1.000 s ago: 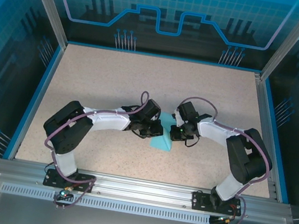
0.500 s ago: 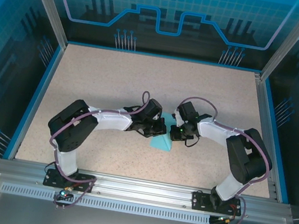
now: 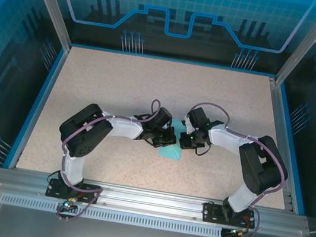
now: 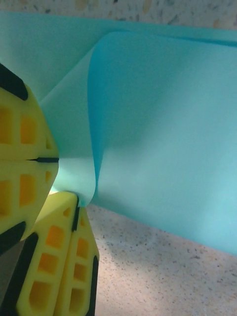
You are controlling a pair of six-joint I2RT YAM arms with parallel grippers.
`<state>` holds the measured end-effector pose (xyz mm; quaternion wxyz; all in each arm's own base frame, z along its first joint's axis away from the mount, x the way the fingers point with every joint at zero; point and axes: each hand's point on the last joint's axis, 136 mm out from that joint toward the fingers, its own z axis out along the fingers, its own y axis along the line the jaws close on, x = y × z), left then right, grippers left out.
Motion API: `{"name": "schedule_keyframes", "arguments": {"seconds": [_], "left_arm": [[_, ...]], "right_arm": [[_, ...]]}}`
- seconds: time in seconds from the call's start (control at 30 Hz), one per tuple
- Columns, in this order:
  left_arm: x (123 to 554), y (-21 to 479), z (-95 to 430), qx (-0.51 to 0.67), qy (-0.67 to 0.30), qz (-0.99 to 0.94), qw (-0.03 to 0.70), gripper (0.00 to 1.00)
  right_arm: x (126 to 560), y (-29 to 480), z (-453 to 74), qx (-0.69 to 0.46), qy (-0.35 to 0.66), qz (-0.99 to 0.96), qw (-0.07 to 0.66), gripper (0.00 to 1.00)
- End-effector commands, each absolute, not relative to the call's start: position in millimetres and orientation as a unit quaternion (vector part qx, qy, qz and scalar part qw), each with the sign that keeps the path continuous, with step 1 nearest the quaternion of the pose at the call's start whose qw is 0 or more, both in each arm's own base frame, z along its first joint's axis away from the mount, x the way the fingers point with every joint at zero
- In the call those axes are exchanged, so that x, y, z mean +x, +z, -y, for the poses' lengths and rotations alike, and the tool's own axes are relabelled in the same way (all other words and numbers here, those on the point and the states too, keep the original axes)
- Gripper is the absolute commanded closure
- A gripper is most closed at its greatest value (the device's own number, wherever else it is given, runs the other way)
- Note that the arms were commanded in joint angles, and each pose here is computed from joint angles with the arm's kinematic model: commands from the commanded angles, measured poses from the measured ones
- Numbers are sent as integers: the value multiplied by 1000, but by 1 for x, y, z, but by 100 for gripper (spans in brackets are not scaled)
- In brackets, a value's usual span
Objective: Fold a paper plane with a square sheet of paper (pick it up from the middle)
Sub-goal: Fold the triangle a second time at the center of the table.
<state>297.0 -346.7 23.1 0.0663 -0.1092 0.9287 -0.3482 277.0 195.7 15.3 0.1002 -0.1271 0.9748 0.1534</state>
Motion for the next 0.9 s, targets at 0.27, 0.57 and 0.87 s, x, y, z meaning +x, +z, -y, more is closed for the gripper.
{"name": "schedule_keyframes", "arguments": {"seconds": [0.27,0.57,0.87], "left_arm": [[290,-10,331,-130,-314,-939,53,97],[286,-21,330,-132,-309,-941,45,97],[285,-18,329,-127,-307,-942,46,97]], "right_arm": [[274,15,-195,-114,168,-975,90,88],[262,59,-201,-86,227,-963,116,72],[232,55,-237,-58,347,-934,57,91]]}}
